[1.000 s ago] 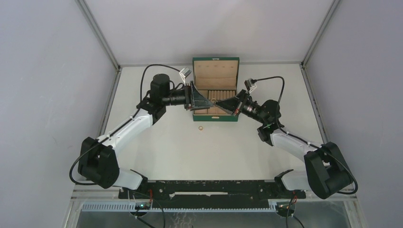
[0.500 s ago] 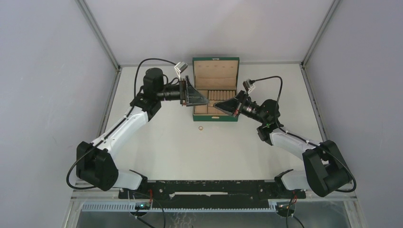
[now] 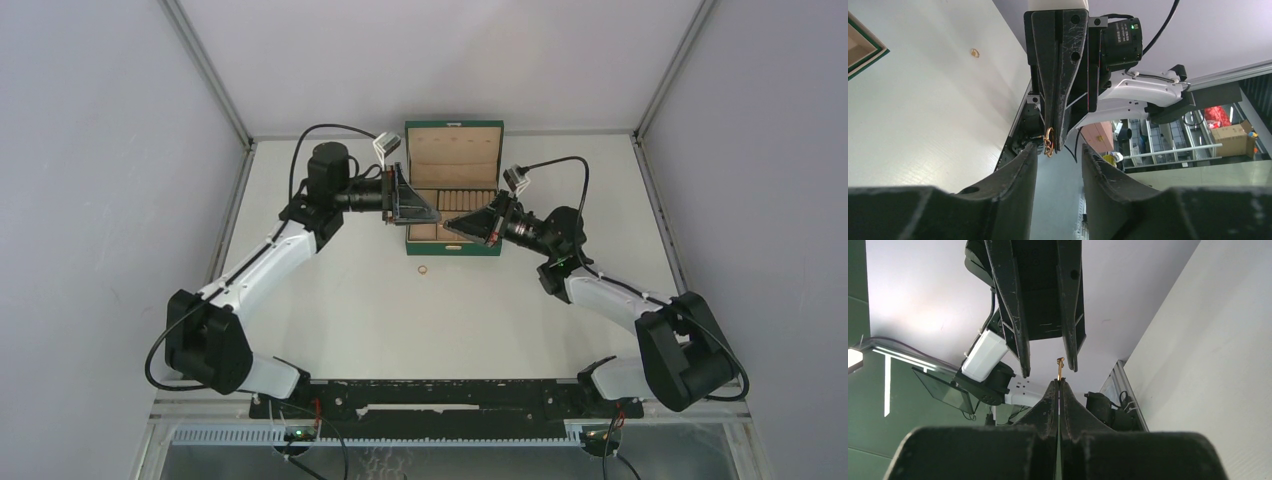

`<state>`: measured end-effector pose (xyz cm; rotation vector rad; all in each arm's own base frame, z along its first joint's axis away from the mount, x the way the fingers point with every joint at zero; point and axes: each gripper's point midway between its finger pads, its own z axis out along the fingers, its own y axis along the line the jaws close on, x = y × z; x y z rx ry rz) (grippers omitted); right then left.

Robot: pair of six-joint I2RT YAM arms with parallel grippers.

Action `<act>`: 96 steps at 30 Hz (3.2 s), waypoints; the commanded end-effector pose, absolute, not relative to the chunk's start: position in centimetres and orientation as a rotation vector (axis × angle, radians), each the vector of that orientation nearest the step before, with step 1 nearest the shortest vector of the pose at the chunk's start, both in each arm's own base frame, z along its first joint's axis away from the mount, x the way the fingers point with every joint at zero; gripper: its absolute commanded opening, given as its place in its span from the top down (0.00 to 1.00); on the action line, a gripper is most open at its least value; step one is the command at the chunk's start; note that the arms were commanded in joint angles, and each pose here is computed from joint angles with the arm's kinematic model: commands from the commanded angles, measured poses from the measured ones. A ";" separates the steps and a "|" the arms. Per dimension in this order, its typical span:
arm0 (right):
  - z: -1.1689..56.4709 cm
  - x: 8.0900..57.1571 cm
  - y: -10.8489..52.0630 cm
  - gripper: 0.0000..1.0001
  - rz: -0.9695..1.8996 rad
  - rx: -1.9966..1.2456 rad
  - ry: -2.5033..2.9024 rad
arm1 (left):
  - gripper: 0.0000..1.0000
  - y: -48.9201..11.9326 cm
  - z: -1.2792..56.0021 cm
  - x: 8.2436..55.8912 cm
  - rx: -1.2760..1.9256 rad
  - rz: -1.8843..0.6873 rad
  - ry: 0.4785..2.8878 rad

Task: Organize the mixed jewelry

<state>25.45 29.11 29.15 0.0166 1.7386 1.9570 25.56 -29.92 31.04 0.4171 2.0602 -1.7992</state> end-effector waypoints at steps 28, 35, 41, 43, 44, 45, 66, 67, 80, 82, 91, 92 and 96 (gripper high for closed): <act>29.9 26.9 27.5 0.60 1.756 0.003 1.761 | 1.00 -28.4 31.4 27.6 0.381 -1.627 2.110; 22.0 32.6 18.7 0.59 0.734 0.341 2.262 | 1.00 -22.4 28.1 31.0 0.164 -1.217 2.254; 17.5 36.9 15.3 0.62 0.260 0.289 2.476 | 1.00 -20.7 26.9 31.5 0.094 -1.065 2.284; 17.1 38.1 15.5 0.60 0.232 0.248 2.505 | 1.00 -20.7 26.7 31.2 0.090 -1.065 2.289; 16.6 38.5 15.5 0.59 0.209 0.232 2.518 | 1.00 -20.6 26.8 31.2 0.089 -1.065 2.288; 16.2 38.9 15.4 0.59 0.189 0.224 2.524 | 1.00 -20.6 26.8 31.0 0.089 -1.066 2.287; 8.5 39.6 17.6 0.53 0.373 0.118 2.696 | 1.00 -20.7 26.3 30.9 0.098 -1.074 2.299; 8.2 39.6 17.6 0.53 0.372 0.119 2.704 | 1.00 -20.8 26.3 31.0 0.099 -1.076 2.299; 5.8 38.7 16.6 0.63 0.273 0.123 2.749 | 1.00 -21.2 26.5 31.5 0.108 -1.100 2.301; 5.8 38.5 16.4 0.63 0.260 0.122 2.748 | 1.00 -21.3 26.5 31.5 0.107 -1.102 2.302; 5.5 38.1 16.2 0.62 0.235 0.122 2.749 | 1.00 -21.4 26.3 31.8 0.108 -1.107 2.304; 5.4 38.1 16.3 0.62 0.233 0.122 2.751 | 1.00 -21.4 26.2 31.8 0.107 -1.108 2.306; 5.2 38.0 16.7 0.69 0.233 0.107 2.753 | 1.00 -21.4 26.1 31.8 0.107 -1.109 2.309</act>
